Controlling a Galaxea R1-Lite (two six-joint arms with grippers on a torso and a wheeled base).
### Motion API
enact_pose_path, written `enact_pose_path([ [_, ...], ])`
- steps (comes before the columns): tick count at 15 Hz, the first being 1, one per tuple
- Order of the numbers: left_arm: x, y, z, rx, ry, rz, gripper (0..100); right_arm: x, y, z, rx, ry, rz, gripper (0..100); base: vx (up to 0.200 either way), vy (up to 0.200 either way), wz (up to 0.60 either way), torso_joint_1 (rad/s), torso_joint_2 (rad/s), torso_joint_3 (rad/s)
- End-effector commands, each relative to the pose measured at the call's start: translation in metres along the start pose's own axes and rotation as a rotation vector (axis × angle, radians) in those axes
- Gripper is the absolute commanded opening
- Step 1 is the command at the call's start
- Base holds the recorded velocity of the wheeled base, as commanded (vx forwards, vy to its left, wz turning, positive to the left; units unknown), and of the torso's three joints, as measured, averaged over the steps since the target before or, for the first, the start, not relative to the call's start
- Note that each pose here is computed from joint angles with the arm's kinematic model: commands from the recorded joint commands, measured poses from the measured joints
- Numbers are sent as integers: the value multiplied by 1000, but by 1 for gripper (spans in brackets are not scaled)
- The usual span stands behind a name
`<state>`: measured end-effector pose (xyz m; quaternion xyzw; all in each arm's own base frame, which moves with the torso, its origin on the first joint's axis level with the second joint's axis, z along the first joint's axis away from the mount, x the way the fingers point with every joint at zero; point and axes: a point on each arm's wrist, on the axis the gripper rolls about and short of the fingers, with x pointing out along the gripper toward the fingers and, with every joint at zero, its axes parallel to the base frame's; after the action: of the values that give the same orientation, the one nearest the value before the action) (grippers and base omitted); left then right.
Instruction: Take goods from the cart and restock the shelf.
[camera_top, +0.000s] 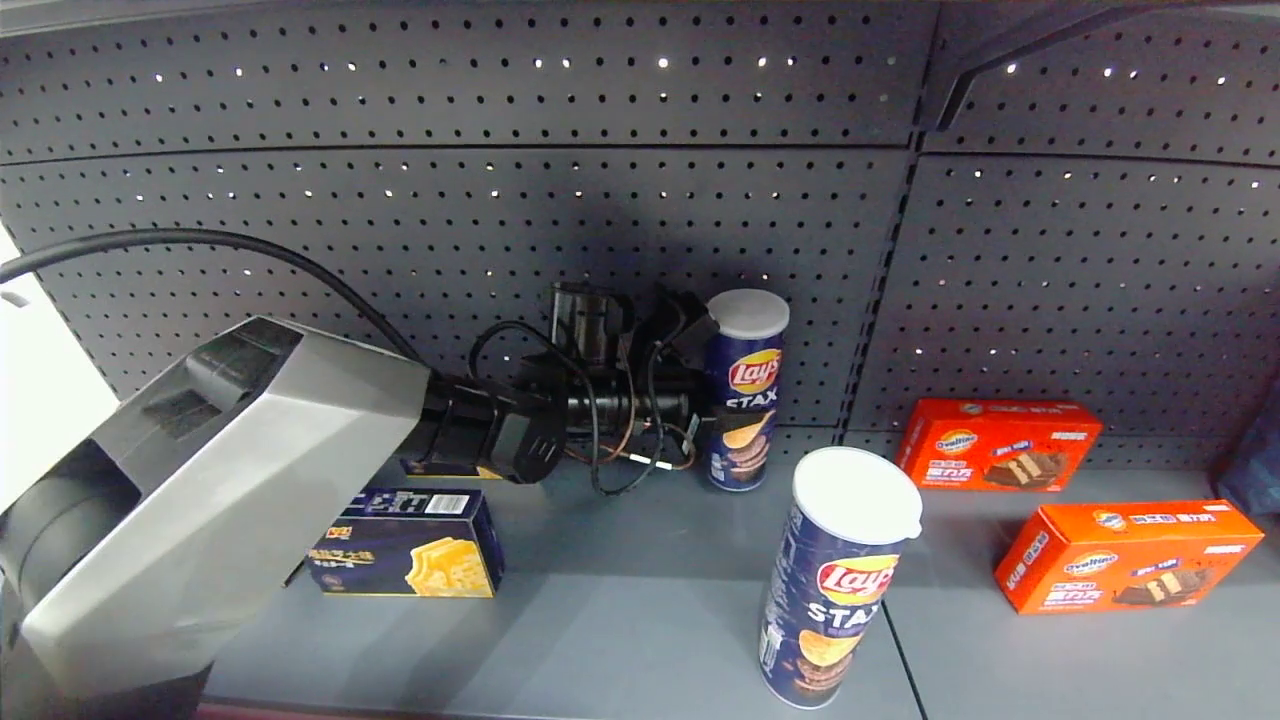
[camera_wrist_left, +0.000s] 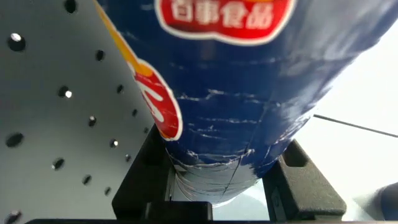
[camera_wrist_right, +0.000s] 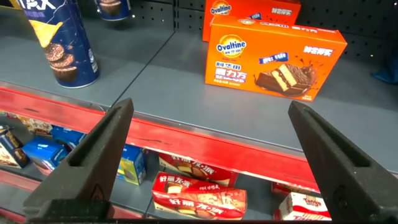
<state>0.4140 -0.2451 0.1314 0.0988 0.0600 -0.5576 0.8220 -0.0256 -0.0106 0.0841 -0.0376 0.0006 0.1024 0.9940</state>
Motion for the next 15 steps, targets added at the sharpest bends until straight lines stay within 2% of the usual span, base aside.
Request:
enact_pose_path([
  [1, 3, 0, -1, 4, -4, -2, 0, 0, 0, 0, 0, 2, 1, 100, 0, 0, 0, 0, 0, 0],
  [15, 15, -3, -21, -19, 33, -21, 0, 0, 0, 0, 2, -1, 2, 100, 0, 0, 0, 0, 0, 0],
])
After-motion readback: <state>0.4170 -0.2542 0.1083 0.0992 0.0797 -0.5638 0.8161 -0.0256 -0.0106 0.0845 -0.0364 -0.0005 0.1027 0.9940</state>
